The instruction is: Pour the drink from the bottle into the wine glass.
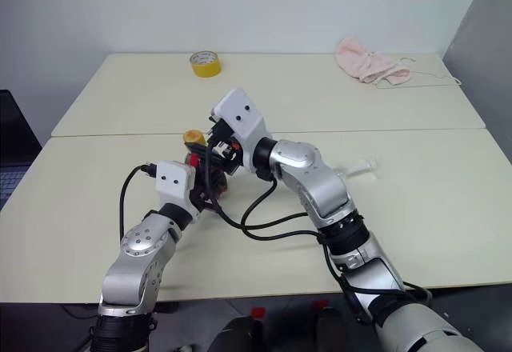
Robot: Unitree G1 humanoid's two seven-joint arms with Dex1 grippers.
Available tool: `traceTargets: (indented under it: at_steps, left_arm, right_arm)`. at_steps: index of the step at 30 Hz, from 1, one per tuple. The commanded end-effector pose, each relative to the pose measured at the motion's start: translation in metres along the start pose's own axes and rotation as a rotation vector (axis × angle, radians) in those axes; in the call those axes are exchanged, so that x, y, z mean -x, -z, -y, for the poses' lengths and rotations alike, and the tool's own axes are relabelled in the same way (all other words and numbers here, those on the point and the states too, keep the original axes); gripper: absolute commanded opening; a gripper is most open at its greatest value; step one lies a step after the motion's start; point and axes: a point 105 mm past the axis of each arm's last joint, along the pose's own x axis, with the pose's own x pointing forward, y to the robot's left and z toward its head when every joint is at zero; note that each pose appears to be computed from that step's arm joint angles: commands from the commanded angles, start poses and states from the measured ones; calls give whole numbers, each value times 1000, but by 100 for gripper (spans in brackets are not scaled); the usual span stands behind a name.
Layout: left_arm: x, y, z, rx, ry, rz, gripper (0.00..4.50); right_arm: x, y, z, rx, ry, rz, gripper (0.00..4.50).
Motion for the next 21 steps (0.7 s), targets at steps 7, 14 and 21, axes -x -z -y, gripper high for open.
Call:
traceTargets:
  at_steps: [7, 14, 21]
  left_arm:
    - [-1, -20, 1, -27, 4, 80, 77]
    - [-1, -20, 2, -25, 6, 78, 77]
    - [0, -20, 2, -26, 6, 78, 77]
  right_arm:
    - [-4, -23, -8, 43, -27, 67, 364]
    - [-3, -11, 1, 66, 15, 14, 364]
    - [4, -8, 17, 58, 82, 4, 364]
